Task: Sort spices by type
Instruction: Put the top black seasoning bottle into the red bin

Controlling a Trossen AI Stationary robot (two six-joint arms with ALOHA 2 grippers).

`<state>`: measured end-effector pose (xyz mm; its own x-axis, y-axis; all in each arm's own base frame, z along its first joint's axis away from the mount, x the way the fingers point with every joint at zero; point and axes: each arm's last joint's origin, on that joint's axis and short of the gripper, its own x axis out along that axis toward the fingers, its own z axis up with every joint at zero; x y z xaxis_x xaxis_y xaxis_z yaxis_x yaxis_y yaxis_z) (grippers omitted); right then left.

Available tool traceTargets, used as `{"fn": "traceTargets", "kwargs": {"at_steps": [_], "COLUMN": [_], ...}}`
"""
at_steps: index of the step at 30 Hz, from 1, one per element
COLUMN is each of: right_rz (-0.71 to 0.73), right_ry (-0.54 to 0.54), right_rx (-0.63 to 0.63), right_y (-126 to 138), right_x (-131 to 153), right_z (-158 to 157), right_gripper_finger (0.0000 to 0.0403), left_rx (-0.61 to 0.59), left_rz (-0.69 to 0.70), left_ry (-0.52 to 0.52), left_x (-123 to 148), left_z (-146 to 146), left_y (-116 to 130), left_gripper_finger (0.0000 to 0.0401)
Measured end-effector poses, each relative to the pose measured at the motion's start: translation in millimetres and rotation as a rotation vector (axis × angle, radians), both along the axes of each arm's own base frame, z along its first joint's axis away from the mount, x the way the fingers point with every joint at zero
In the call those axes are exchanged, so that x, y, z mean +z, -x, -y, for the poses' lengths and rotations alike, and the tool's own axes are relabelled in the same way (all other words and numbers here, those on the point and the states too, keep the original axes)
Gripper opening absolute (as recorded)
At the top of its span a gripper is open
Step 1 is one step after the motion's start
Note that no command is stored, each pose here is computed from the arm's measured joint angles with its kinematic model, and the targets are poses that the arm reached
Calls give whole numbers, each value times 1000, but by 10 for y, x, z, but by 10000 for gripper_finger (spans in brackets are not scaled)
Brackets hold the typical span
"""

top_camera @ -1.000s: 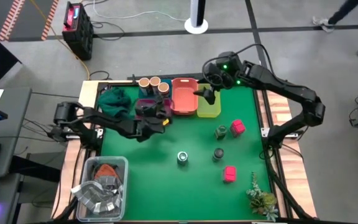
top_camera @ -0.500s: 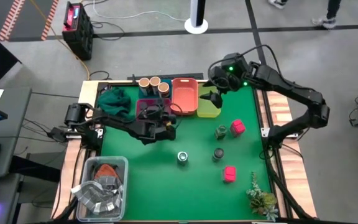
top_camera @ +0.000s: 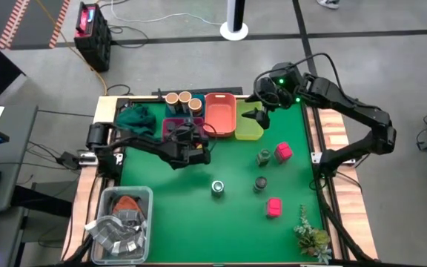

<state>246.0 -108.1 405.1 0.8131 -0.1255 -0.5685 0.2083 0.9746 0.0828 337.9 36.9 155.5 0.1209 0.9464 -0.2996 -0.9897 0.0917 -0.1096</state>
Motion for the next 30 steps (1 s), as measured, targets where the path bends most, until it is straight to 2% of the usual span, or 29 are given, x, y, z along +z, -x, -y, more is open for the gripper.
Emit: {"fn": "traceTargets", "kwargs": {"at_steps": [7,16,26,30], "right_rz": [-8,-8,-9,-9], "right_ry": [-7,-8,-8,-8], "right_rx": [1,1,1,0], "right_y": [2,2,2,3], "right_x": [-7,-7,-8,-8], "right_z": [-9,-9,-9,-9], "right_gripper_finger": [324,324,324,324], "left_rx": [6,16,15,9], "left_rz": [1,-2,9,8], "left_ry": [2,8,29,41], "left_x": [-134,-141,-147,-150], "left_z": [1,-43,-51,-50], "left_y": [-38,-32,-31,-33], "left_gripper_finger": [181,186,272,286]}}
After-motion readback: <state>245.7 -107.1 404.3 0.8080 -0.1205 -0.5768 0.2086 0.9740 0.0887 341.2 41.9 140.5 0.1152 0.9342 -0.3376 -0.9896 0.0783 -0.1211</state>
